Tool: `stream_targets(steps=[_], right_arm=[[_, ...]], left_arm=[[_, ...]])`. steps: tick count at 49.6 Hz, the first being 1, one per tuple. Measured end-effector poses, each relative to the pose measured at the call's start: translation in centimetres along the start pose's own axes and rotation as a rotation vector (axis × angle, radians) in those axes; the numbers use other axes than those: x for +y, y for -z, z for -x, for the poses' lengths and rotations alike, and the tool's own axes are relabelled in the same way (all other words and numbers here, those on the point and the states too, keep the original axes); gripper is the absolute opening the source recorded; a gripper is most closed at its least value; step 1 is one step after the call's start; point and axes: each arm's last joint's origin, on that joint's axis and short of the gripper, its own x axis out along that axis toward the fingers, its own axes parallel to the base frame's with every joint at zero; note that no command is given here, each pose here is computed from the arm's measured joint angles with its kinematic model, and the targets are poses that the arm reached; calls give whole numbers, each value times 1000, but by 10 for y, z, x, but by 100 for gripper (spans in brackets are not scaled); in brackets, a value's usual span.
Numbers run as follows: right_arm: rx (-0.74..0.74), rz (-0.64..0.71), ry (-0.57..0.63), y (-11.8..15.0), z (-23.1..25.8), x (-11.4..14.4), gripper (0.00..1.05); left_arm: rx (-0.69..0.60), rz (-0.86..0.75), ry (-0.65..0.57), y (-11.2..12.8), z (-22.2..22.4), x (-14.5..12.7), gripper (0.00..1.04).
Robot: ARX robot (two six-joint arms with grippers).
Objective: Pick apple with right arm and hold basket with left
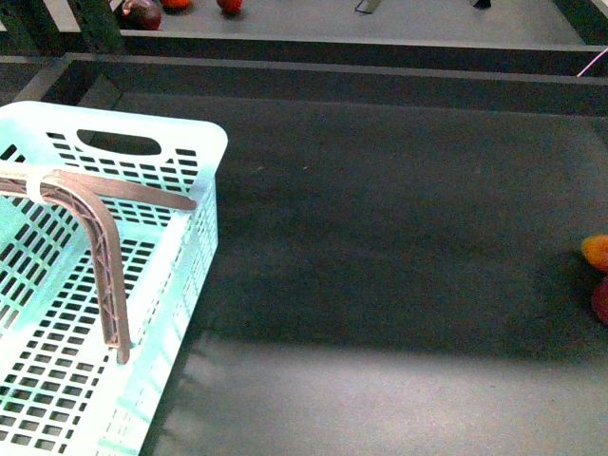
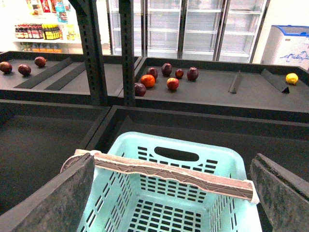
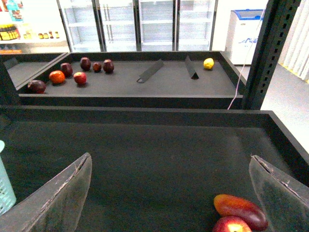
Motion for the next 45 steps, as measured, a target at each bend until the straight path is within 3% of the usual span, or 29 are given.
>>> stream_targets(steps=[24, 28, 30, 32, 36, 45], right_arm=[[0, 0, 0, 0, 0, 0, 96], [0, 0, 0, 0, 0, 0, 96], [0, 0, -3, 0, 0, 0, 96], [-1, 0, -2, 0, 0, 0, 96], [-1, 0, 0, 0, 0, 0, 96], [-1, 0, 0, 0, 0, 0, 96]], left_arm=[[3, 5, 7, 0, 0, 0, 98], [302, 188, 182, 0, -1, 0, 98], [498, 383, 239, 2, -2, 1, 98], [578, 498, 257, 2, -5, 2, 98], [618, 672, 253, -5, -16, 7, 98], [647, 1015, 64, -18, -61, 29, 98]])
